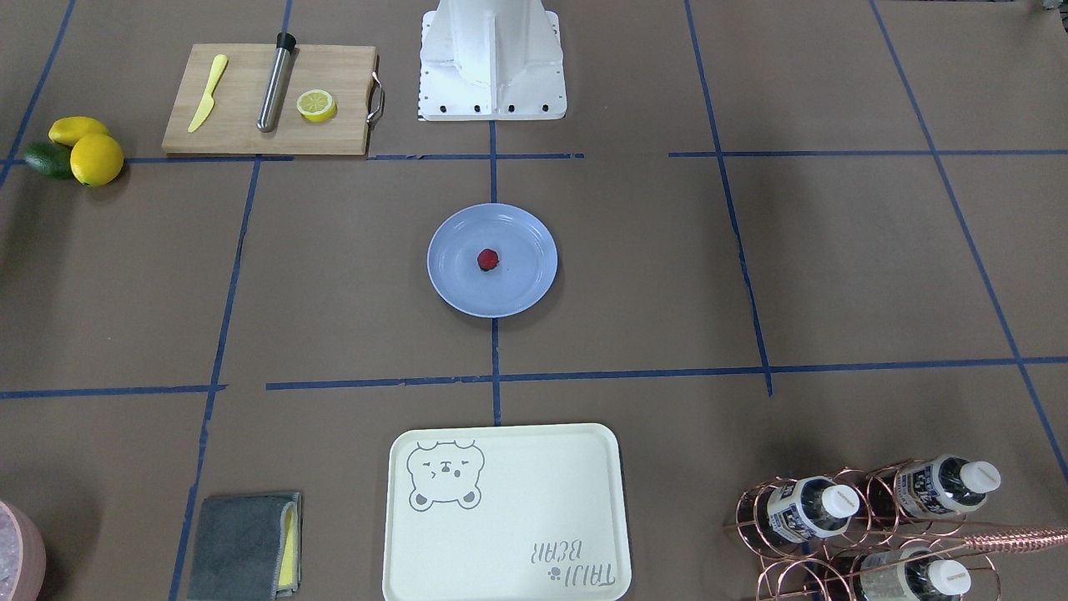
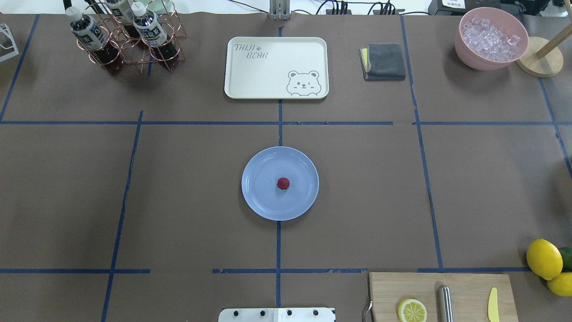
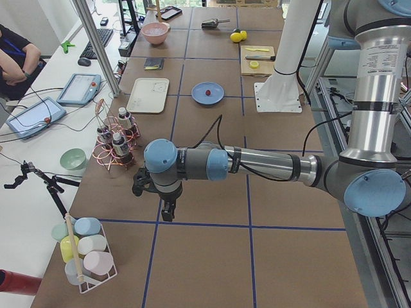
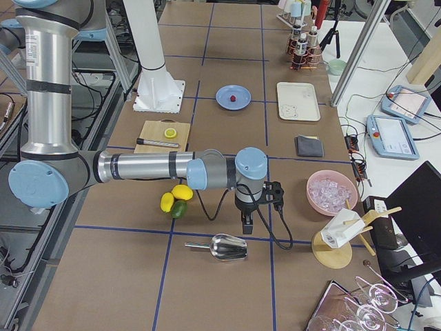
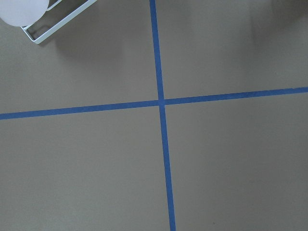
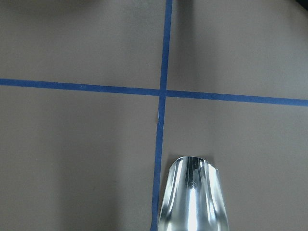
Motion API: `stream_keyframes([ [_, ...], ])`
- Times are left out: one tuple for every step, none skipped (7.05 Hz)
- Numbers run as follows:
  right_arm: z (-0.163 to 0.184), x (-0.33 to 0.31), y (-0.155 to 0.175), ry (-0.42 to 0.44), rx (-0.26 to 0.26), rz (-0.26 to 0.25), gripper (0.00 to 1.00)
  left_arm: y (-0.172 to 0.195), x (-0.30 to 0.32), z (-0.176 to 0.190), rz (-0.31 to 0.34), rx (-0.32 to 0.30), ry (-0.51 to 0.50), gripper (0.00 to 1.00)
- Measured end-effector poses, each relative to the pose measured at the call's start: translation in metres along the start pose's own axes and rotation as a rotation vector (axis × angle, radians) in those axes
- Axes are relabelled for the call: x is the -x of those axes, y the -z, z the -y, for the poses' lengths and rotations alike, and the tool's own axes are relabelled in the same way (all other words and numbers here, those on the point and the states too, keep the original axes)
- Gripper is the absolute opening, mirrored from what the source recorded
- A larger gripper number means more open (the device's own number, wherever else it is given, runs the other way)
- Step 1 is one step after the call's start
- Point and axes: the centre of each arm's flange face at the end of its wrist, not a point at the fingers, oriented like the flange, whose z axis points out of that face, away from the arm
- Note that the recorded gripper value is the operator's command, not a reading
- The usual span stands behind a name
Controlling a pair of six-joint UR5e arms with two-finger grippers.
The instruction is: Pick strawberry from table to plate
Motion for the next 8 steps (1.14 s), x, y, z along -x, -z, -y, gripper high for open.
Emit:
stream_keyframes([
  [0.0001,0.0002,0.0002,-0.003,-0.001,0.000,1.00,0.0003,-0.0003,0.0004,-0.001,-0.001,0.000,1.00],
  [0.0002,0.0000,0.0001,-0.006,-0.001,0.000,1.00,0.0004,-0.0006,0.0007,-0.001,-0.002,-0.001,1.00],
  [0.0002,-0.0003,-0.0002,-0.008,-0.001,-0.001,1.00,0.0005,-0.0007,0.0008,-0.002,-0.002,-0.002,1.00],
  [0.0001,-0.0006,-0.0005,-0.009,0.000,-0.002,1.00,0.0008,-0.0009,0.0011,-0.002,-0.003,-0.003,1.00],
  [0.0000,-0.0010,-0.0008,-0.011,0.001,-0.002,1.00,0.0010,-0.0011,0.0014,-0.002,-0.004,-0.004,1.00],
  [-0.0004,-0.0014,-0.0013,-0.012,0.002,-0.002,1.00,0.0010,-0.0012,0.0015,-0.002,-0.004,-0.003,1.00],
  [-0.0007,-0.0017,-0.0016,-0.013,0.003,-0.002,1.00,0.0010,-0.0012,0.0015,-0.002,-0.004,-0.003,1.00],
  [-0.0010,-0.0019,-0.0019,-0.014,0.003,-0.002,1.00,0.0008,-0.0010,0.0012,-0.002,-0.003,-0.002,1.00],
])
